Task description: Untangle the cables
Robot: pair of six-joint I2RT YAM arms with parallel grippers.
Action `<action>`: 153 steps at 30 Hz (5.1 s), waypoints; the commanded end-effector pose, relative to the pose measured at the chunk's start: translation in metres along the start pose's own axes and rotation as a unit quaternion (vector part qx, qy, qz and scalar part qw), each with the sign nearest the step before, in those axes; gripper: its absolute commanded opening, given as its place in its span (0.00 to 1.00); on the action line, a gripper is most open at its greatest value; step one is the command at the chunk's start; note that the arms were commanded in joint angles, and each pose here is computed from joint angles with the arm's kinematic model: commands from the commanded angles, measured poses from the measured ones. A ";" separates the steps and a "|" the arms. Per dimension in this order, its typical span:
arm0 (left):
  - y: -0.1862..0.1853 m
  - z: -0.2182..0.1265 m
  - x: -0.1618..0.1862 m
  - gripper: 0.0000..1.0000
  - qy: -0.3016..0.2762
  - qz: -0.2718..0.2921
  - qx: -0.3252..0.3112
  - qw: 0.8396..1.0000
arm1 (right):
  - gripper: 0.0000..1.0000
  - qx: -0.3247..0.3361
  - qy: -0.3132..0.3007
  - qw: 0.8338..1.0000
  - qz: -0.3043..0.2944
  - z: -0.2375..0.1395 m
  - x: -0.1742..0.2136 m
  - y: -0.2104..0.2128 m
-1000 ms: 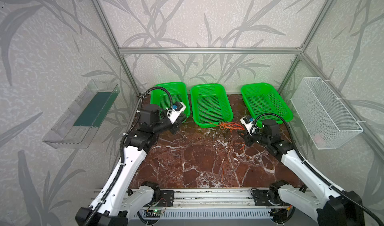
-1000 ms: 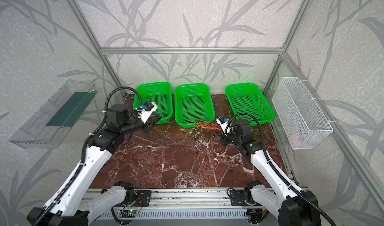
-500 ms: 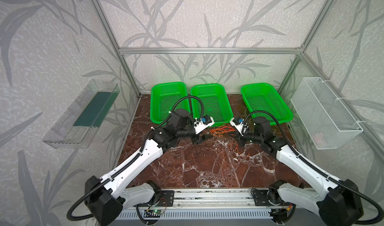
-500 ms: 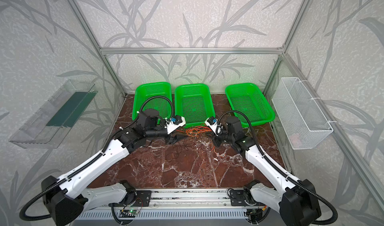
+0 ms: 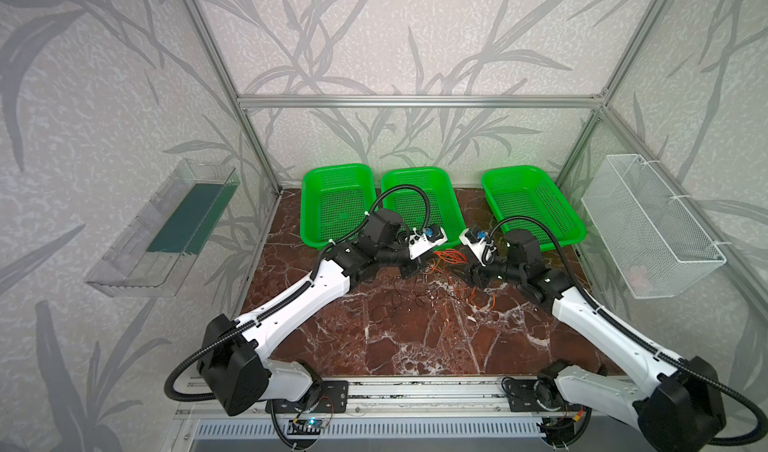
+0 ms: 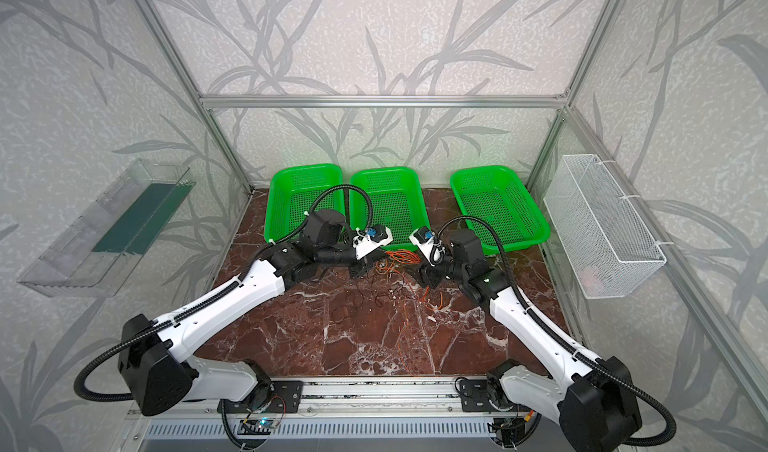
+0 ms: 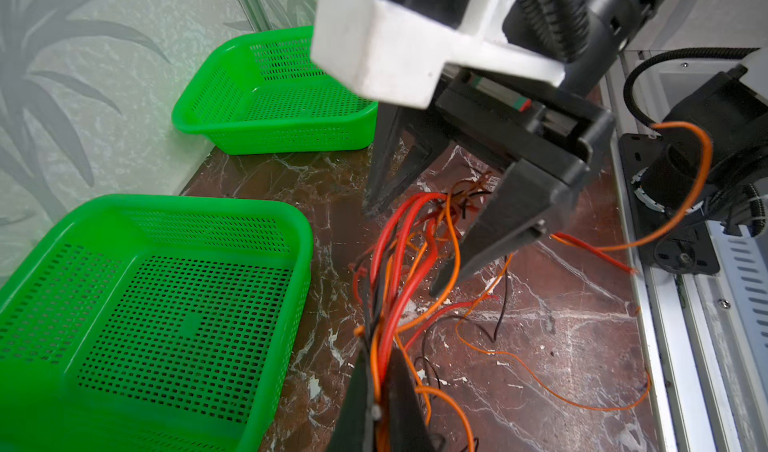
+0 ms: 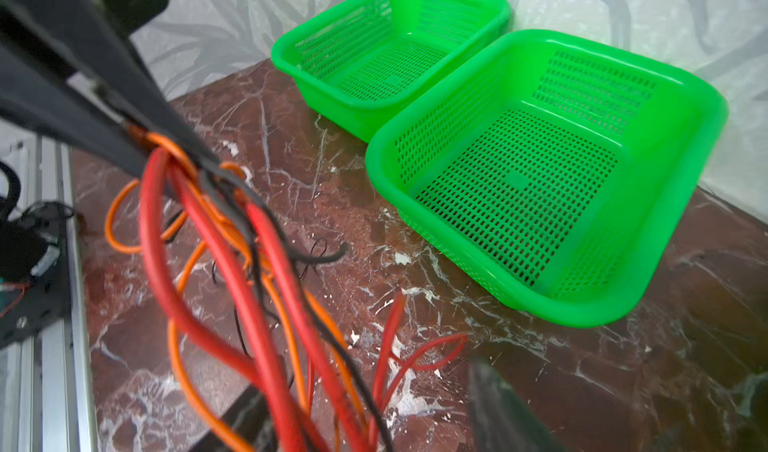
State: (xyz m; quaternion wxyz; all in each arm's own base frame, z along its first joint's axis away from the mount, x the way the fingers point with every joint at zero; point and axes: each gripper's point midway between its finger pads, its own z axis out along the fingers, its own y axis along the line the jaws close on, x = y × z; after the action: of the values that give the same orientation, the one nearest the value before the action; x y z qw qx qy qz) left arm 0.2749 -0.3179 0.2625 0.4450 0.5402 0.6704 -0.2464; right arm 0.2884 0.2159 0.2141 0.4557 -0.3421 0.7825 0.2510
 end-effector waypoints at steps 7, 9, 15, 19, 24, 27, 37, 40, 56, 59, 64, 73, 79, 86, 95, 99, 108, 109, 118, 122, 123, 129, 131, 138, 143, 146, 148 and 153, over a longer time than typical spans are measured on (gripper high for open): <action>0.017 -0.014 -0.020 0.00 -0.035 -0.070 -0.027 0.997 | 0.71 0.029 -0.123 0.992 0.005 -0.040 -0.035 0.009; 0.017 -0.014 -0.020 0.00 -0.035 -0.079 -0.025 0.996 | 0.67 0.023 -0.123 0.992 -0.023 -0.043 -0.036 0.018; 0.012 -0.015 -0.033 0.00 -0.058 -0.103 0.001 0.993 | 0.45 -0.027 -0.134 0.987 -0.081 -0.032 -0.043 0.053; 0.000 -0.012 -0.030 0.00 -0.046 -0.109 0.034 0.992 | 0.52 -0.018 -0.127 0.987 -0.094 -0.016 -0.047 0.051; -0.010 -0.012 -0.026 0.00 -0.039 -0.113 0.057 0.991 | 0.55 -0.023 -0.101 0.989 -0.107 0.004 -0.049 0.047; -0.012 -0.010 -0.024 0.00 -0.031 -0.116 0.064 0.991 | 0.54 -0.037 -0.109 0.989 -0.097 0.011 -0.054 0.050; -0.008 -0.008 -0.025 0.00 -0.044 -0.116 0.054 0.991 | 0.00 -0.054 -0.108 0.990 -0.070 0.013 -0.047 0.054; 0.002 -0.011 -0.031 0.00 -0.065 -0.124 0.027 0.990 | 0.00 -0.042 -0.095 0.993 -0.048 0.011 -0.034 0.050; 0.087 -0.118 -0.005 0.09 -0.150 -0.195 -0.171 0.954 | 0.00 0.044 -0.043 0.998 0.016 -0.037 0.039 0.007; 0.081 -0.122 0.003 0.10 -0.142 -0.204 -0.154 0.956 | 0.00 0.046 -0.060 0.997 -0.002 -0.046 0.029 0.005; 0.055 -0.103 0.002 0.08 -0.131 -0.219 -0.073 0.964 | 0.06 -0.055 -0.094 0.993 -0.037 -0.038 -0.015 0.044; 0.032 -0.078 -0.008 0.06 -0.121 -0.200 -0.039 0.972 | 0.57 -0.101 -0.141 0.982 -0.072 -0.017 -0.073 0.090; 0.010 -0.060 -0.010 0.02 -0.101 -0.185 0.004 0.978 | 0.58 -0.068 -0.132 0.988 -0.048 0.006 -0.087 0.081; -0.003 -0.056 -0.025 0.00 -0.117 -0.179 0.043 0.976 | 0.43 -0.088 -0.082 0.992 -0.048 0.043 -0.075 0.081; -0.001 -0.073 -0.023 0.00 -0.106 -0.160 0.011 0.981 | 0.00 0.005 -0.077 0.996 0.039 0.031 -0.049 0.031; 0.014 -0.093 -0.017 0.00 -0.107 -0.165 -0.026 0.980 | 0.00 0.060 -0.047 0.995 0.058 0.011 -0.021 -0.004; 0.061 -0.142 0.001 0.00 -0.106 -0.170 -0.156 0.967 | 0.00 0.136 0.032 0.987 0.072 -0.029 0.043 -0.045; 0.065 -0.146 0.005 0.00 -0.102 -0.173 -0.170 0.965 | 0.00 0.146 0.031 0.986 0.078 -0.035 0.047 -0.050; 0.057 -0.139 0.021 0.00 -0.085 -0.197 -0.136 0.967 | 0.00 0.112 0.001 0.992 0.056 -0.048 0.032 -0.044; 0.046 -0.131 0.016 0.00 -0.096 -0.194 -0.100 0.971 | 0.55 -0.052 -0.075 0.996 0.000 -0.050 -0.002 0.014; 0.042 -0.128 0.014 0.00 -0.099 -0.189 -0.088 0.973 | 0.62 -0.055 -0.092 0.994 -0.002 -0.052 -0.011 0.017; 0.011 -0.100 0.006 0.00 -0.081 -0.149 -0.029 0.985 | 0.65 -0.059 -0.124 0.990 -0.038 -0.049 -0.056 0.033; 0.004 -0.091 0.004 0.00 -0.073 -0.139 -0.015 0.988 | 0.64 -0.070 -0.118 0.989 -0.050 -0.038 -0.068 0.044; -0.011 -0.074 -0.005 0.00 -0.070 -0.113 0.013 0.991 | 0.60 -0.094 -0.088 0.989 -0.072 0.016 -0.078 0.069; -0.016 -0.072 -0.008 0.00 -0.066 -0.102 0.023 0.992 | 0.30 -0.114 -0.061 0.989 -0.077 0.035 -0.065 0.080; -0.017 -0.074 0.001 0.00 -0.045 -0.094 0.014 0.994 | 0.02 -0.065 -0.063 0.994 -0.066 0.030 -0.065 0.064; -0.017 -0.076 0.011 0.00 -0.024 -0.087 0.002 0.996 | 0.00 -0.028 -0.070 0.996 -0.054 0.020 -0.064 0.047; -0.004 -0.080 0.034 0.18 0.015 -0.082 -0.052 0.995 | 0.00 -0.019 -0.087 0.996 -0.025 0.000 -0.063 0.035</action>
State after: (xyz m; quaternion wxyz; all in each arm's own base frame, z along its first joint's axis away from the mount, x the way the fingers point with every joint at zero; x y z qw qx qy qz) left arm 0.2430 -0.2576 0.2751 0.4369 0.4664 0.7129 -0.2889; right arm 0.2688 0.2809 0.2643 0.4956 -0.3942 0.7108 0.3061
